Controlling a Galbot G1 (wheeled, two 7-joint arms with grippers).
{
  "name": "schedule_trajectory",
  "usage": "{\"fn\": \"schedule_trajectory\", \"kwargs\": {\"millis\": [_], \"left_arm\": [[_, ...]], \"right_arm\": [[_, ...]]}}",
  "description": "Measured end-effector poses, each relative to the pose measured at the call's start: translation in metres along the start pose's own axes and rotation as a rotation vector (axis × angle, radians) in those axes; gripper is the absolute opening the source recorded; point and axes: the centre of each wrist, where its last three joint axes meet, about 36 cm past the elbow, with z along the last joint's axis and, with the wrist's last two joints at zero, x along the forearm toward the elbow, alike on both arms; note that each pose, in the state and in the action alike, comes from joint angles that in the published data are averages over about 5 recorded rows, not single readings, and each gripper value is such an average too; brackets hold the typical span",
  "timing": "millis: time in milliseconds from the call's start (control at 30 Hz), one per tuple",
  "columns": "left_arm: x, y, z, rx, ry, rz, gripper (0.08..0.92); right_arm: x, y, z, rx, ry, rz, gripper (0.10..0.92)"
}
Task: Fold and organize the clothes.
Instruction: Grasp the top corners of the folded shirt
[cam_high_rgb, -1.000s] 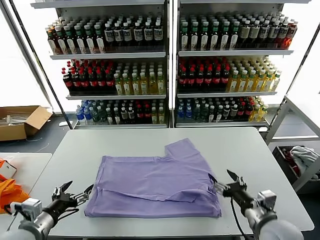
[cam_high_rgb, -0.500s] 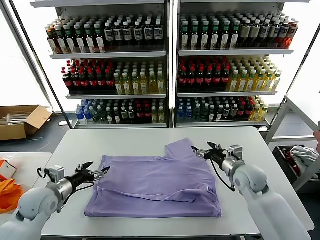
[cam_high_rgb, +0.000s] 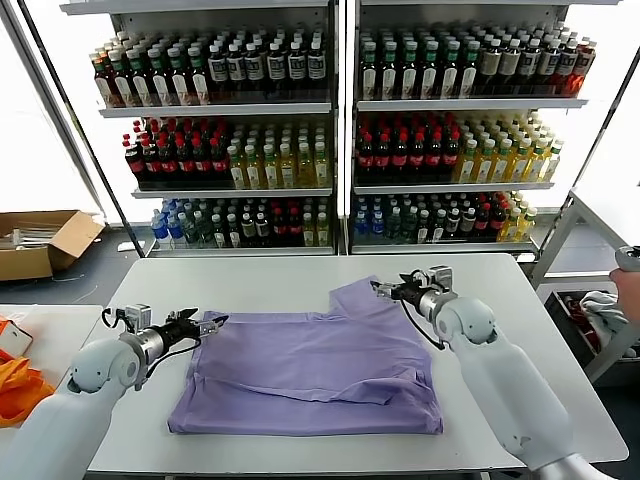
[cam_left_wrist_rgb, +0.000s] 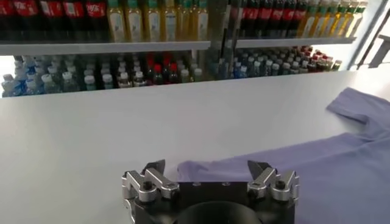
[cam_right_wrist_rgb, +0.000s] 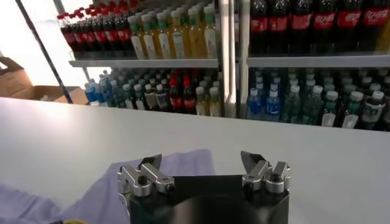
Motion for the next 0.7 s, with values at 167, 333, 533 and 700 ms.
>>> {"fn": "schedule_trajectory", "kwargs": {"millis": [167,333,533,700], "left_arm": [[-0.007,0.002,0.001,0.013,0.011,-0.002,0.823],[-0.013,0.002,0.004,0.022,0.022,0.000,0.813],[-0.015,0.003,0.007,0.012,0.036,0.002,0.698],[-0.014,0.006,0.011,0.003,0.050,0.000,0.551]], "right_arm": [[-0.014,0.004,0.005,0.009,0.034,0.008,0.764],[-0.022,0.010,0.009,0.010,0.054,0.004,0.620],[-0.028,0.016,0.014,0.008,0.068,-0.004,0.447],[-0.029,0.019,0.017,0.002,0.071,-0.009,0.299]]}}
